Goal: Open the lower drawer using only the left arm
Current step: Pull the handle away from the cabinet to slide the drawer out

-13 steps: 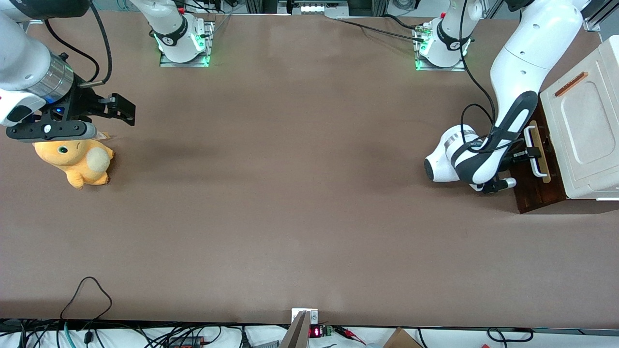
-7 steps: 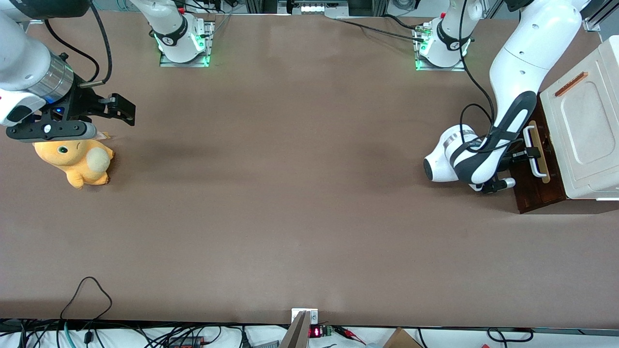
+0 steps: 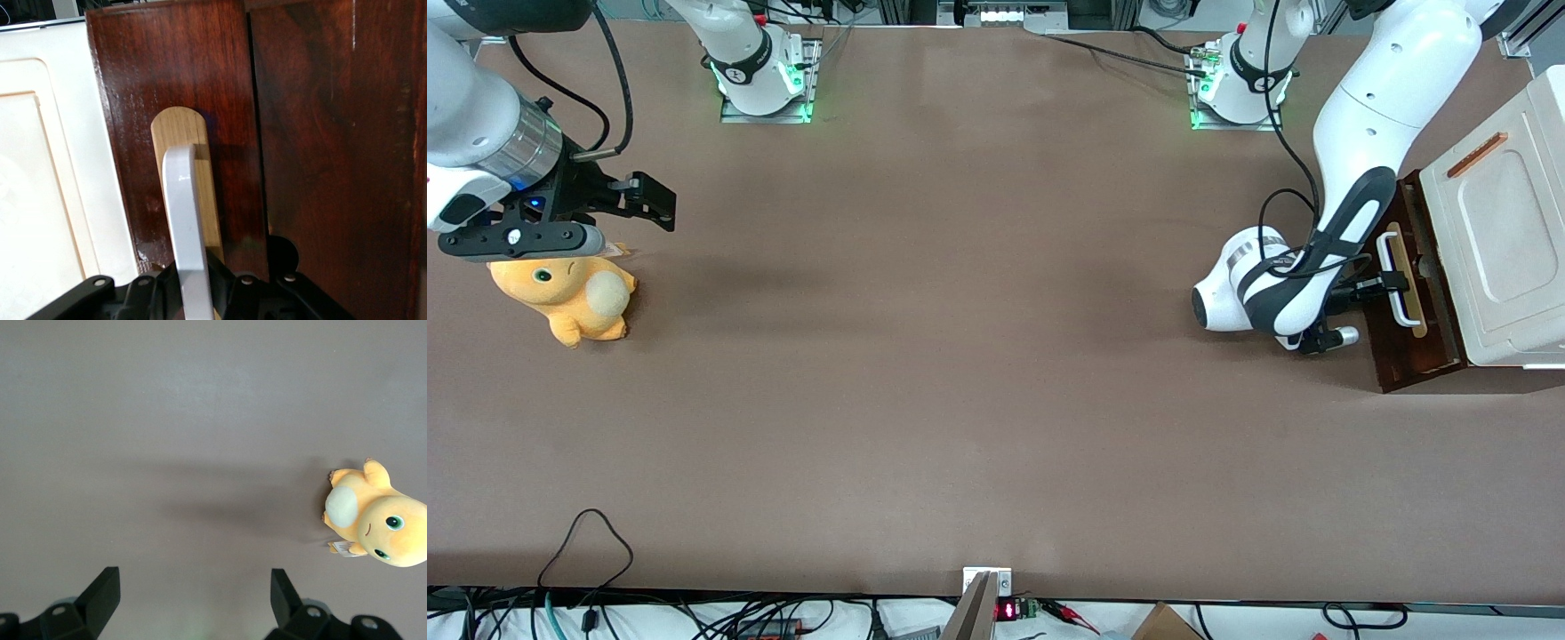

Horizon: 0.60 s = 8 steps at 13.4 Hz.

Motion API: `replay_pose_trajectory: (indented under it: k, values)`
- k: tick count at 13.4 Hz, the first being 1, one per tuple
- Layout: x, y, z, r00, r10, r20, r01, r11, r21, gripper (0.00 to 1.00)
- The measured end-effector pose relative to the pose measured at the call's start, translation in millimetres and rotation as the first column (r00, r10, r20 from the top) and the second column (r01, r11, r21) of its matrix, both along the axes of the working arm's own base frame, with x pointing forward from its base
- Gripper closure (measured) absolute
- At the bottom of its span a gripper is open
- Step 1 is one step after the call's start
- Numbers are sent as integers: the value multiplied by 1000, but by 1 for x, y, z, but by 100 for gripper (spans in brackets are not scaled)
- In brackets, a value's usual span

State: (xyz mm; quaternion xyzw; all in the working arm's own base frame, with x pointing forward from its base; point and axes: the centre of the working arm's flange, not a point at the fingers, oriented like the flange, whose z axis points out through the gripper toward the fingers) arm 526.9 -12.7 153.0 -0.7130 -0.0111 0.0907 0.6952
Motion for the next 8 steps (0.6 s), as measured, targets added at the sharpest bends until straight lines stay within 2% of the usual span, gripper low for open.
replay_pose_trajectory:
  k: [8]
  values:
    - [0,-38,-2,1000,-16,-4,16,1000,-6,90]
